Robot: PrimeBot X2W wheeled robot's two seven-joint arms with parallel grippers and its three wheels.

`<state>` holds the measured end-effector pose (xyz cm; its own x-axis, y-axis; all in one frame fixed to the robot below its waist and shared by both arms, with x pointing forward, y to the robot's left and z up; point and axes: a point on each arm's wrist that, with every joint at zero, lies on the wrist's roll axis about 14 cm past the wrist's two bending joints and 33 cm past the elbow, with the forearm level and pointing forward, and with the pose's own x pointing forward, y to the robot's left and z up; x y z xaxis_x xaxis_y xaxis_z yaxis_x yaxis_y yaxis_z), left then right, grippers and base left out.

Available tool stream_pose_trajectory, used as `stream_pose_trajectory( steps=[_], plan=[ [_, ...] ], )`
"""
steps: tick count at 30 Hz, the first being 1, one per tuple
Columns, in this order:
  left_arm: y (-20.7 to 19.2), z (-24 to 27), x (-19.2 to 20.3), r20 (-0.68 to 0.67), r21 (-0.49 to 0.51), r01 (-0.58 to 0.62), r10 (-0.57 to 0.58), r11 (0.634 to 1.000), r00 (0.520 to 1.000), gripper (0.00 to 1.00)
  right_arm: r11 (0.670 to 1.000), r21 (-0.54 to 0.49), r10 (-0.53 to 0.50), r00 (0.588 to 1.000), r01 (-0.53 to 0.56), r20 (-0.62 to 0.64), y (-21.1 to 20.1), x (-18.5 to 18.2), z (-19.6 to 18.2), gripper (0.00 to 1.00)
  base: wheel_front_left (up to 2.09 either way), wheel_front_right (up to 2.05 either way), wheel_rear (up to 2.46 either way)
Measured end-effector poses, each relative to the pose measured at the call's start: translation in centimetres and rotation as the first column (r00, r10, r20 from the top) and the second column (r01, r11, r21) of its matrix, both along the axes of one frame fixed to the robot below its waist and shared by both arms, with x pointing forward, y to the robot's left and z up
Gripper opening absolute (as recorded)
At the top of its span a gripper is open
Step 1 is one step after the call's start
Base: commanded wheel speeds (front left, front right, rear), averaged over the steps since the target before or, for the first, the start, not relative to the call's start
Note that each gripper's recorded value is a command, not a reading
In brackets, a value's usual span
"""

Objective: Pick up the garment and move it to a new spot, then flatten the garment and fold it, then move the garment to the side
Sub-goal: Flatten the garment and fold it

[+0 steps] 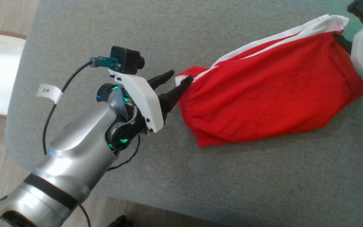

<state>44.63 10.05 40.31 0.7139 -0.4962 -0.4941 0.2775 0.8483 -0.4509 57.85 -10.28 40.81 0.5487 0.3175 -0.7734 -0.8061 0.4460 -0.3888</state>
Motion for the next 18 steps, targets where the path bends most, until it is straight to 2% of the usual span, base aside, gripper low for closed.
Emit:
stream_pose_trajectory(
  steps=[9,18],
  plan=[
    [0.7,0.6,0.7,0.053,0.041,-0.015,0.013,0.999,0.999,1.00,0.999,0.020,-0.051,0.996,0.050,0.073,-1.9,0.1,2.4,1.00,0.00,0.00,0.00],
    [1.2,2.0,0.4,0.103,0.070,-0.027,0.020,0.997,0.994,1.00,0.976,0.168,-0.166,0.976,0.141,0.142,-3.9,-0.9,7.2,1.00,0.00,0.00,0.00]
  ],
)
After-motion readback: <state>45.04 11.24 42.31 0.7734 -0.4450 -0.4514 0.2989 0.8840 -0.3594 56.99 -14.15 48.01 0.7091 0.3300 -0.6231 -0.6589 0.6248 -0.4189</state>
